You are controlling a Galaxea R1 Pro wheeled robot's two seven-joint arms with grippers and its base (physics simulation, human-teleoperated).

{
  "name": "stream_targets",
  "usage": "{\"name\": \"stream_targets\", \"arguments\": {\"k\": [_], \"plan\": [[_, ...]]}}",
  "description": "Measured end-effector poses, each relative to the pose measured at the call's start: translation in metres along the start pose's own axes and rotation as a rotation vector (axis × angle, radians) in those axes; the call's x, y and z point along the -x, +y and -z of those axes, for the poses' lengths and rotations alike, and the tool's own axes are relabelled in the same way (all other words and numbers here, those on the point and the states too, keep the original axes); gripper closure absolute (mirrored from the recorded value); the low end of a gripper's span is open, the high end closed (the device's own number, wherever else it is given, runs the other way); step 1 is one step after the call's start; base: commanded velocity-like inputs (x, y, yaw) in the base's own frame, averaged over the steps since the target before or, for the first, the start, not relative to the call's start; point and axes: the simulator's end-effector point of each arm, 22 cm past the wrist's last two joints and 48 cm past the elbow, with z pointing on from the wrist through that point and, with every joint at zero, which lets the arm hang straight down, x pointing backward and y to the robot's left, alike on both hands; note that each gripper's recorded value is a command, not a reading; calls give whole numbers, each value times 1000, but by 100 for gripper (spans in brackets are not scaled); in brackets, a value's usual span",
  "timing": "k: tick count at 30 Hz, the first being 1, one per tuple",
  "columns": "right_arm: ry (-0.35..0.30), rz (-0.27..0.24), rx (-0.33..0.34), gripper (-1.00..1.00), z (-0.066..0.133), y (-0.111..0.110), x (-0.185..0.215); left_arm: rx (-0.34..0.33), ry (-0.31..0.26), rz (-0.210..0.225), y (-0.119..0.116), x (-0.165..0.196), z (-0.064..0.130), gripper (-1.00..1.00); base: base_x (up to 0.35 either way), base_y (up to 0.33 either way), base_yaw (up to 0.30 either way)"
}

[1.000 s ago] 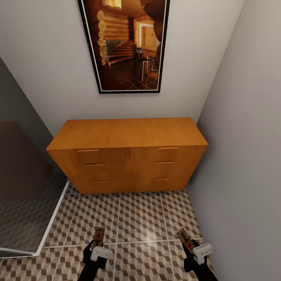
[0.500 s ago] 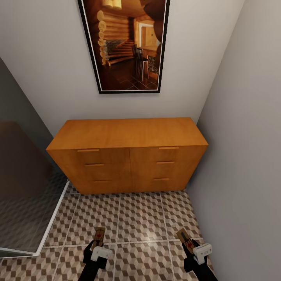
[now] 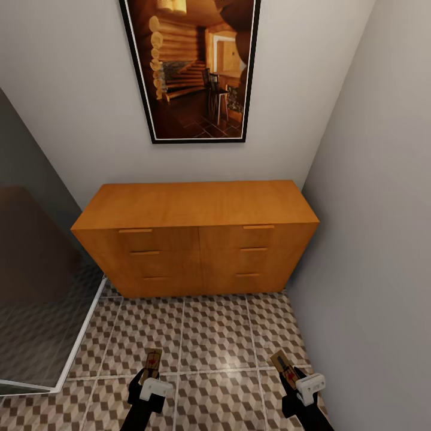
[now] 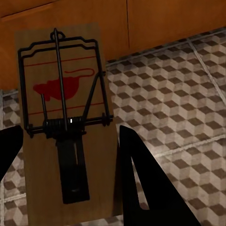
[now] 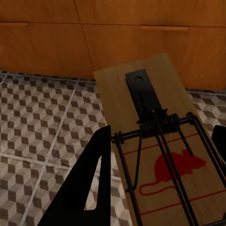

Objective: Take the four mousetraps from the cabinet in the bathroom and place them on the bathroom floor. Make sure all four end up on the same floor surface, and ensure that at least two of them are either under or directly next to the same bathroom sink.

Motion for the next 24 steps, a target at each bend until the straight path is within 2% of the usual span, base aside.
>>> {"name": "stream_targets", "arguments": {"k": [7, 24], "plan": [[0, -1, -2, 100, 0, 0, 0, 1, 0, 0, 0, 0, 0, 100, -77, 0, 0], [0, -2, -3, 100, -1, -1, 0, 1, 1, 1, -1, 0, 0, 100, -325, 0, 0]]}}
